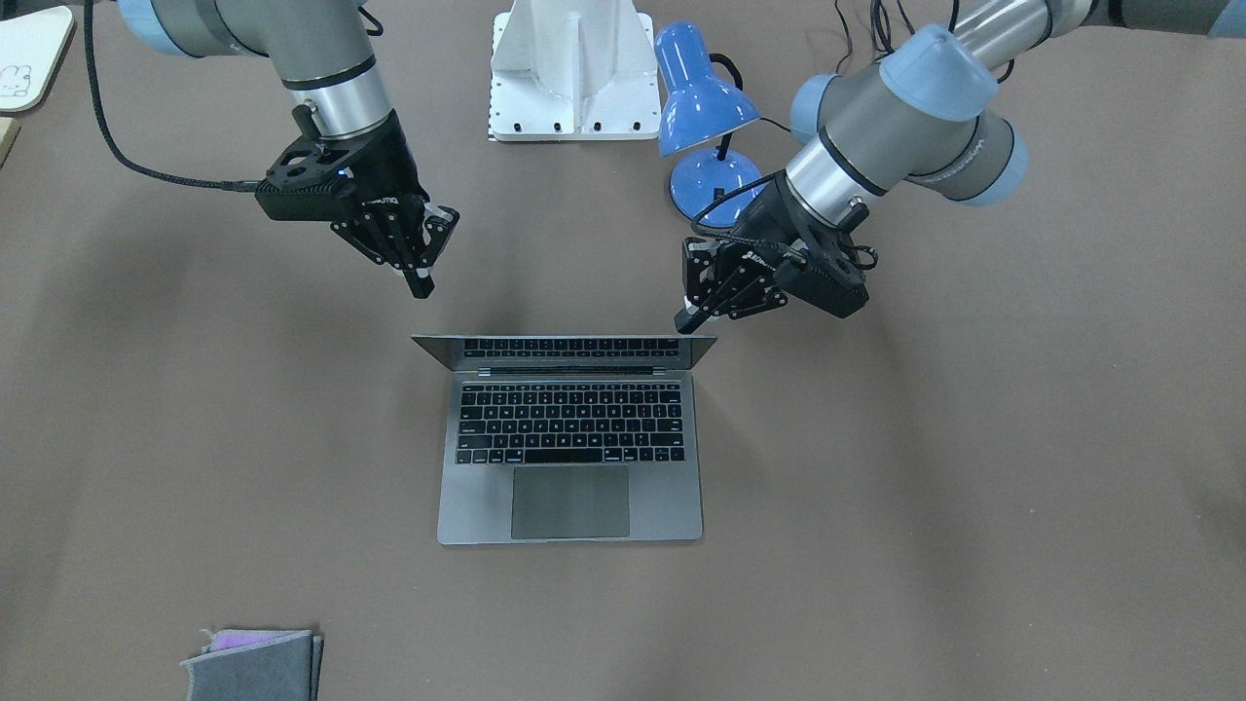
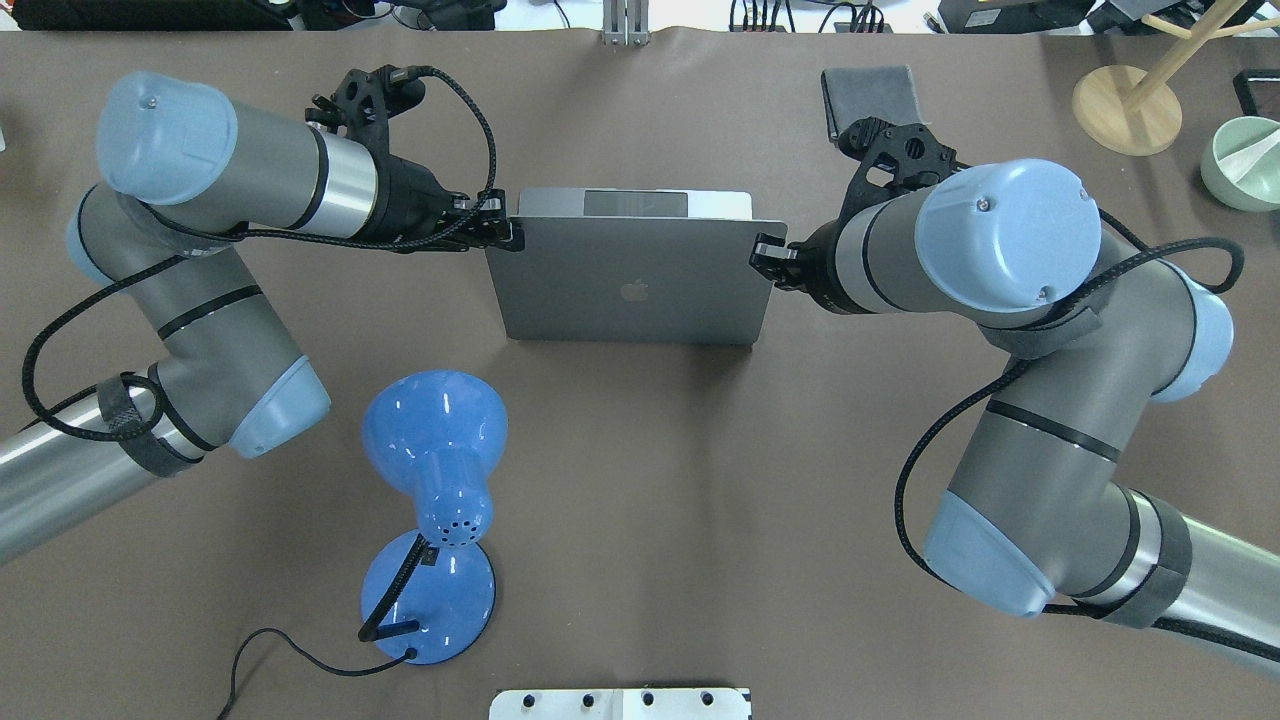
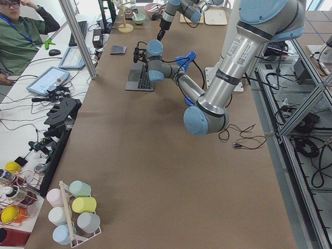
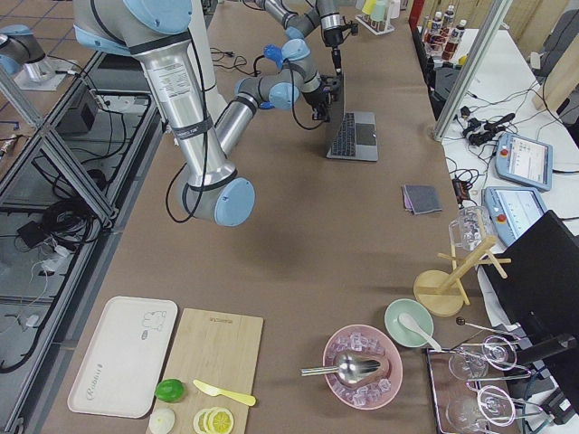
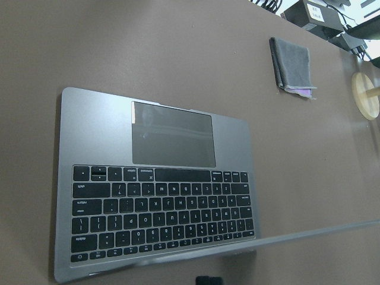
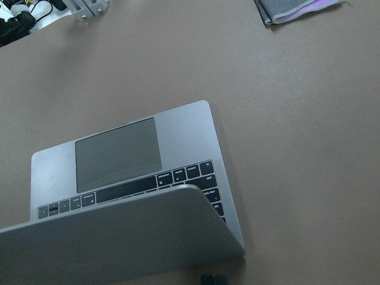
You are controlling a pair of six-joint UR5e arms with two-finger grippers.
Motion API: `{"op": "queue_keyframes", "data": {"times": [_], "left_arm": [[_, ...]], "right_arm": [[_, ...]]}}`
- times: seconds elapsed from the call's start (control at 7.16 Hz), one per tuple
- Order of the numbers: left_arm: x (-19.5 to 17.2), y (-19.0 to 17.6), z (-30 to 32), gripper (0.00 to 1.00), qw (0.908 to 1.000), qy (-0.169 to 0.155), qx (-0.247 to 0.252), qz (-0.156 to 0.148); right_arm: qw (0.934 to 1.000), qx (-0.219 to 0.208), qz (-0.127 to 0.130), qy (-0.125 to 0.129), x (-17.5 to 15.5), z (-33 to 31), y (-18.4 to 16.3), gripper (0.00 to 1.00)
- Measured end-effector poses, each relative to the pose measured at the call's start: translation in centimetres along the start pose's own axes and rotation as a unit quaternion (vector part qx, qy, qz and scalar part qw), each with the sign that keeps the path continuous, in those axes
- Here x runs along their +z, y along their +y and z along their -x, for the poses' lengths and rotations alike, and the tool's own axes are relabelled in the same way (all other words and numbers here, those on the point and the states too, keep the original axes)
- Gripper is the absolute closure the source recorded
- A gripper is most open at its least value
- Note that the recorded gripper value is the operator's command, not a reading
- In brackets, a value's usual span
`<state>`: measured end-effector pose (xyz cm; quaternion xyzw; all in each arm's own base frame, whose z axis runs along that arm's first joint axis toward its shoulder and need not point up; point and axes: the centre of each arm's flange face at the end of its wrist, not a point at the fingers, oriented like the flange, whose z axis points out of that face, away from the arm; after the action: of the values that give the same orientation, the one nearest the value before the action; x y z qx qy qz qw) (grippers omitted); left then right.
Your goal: Close laptop
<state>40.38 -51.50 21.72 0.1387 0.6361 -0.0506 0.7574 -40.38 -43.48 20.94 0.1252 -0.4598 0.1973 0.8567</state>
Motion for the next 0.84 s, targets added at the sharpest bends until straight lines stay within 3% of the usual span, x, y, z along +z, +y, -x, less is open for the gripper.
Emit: {"op": "queue_keyframes", "data": {"times": [0.42,0.84], "left_arm": [[0.3,-2.1,0.0,1.0,0.9999,-0.006,-0.001,-0.011],[0.5,-2.5,0.0,1.0,0.9999,-0.008,0.002,-0.013]], "right_arm": [[1.0,0.002,-0.005,0.006,1.2,1.1,-0.7,1.0],[0.9995,0.009,-0.027,0.01,3.2,0.9,-3.7,1.0]]}}
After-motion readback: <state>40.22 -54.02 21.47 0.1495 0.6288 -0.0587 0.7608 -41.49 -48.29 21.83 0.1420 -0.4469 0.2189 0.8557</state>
